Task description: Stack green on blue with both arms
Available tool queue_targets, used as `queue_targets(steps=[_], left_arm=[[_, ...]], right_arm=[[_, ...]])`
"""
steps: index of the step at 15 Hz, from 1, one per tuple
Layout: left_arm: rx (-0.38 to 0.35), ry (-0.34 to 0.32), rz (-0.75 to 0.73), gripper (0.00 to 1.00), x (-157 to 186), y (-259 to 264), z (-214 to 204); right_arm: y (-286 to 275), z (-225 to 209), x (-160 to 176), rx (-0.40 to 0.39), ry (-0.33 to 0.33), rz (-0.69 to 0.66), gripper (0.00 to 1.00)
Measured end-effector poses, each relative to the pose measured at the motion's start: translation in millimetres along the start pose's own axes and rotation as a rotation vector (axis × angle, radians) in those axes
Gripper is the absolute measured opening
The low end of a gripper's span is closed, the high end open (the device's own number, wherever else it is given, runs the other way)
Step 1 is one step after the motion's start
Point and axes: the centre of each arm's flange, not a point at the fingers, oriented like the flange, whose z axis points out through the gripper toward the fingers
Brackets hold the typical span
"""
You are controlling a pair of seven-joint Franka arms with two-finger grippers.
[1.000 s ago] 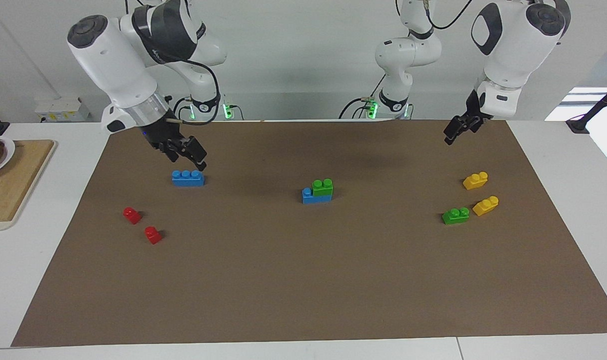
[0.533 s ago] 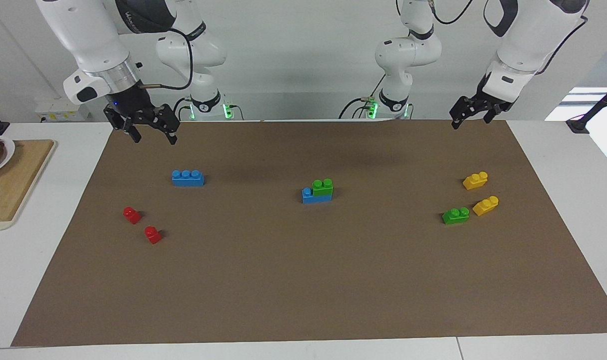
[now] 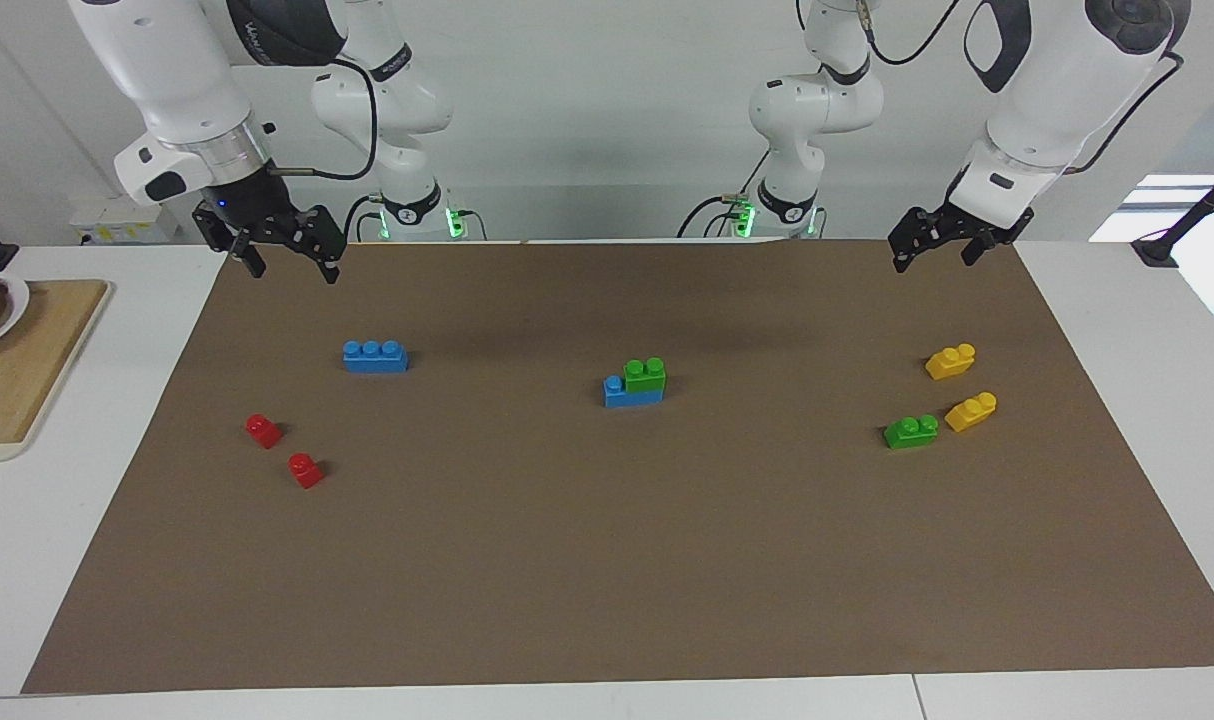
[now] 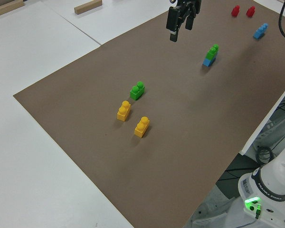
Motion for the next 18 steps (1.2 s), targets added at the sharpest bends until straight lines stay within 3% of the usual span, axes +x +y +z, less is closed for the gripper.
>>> queue_targets(steps=[18], left_arm=[[-0.002,0.001,0.071,1.00,8.2,8.0,-9.0]], right_arm=[[1.5,-0.2,-3.5,-0.011,-0.014,-0.054,1.00]])
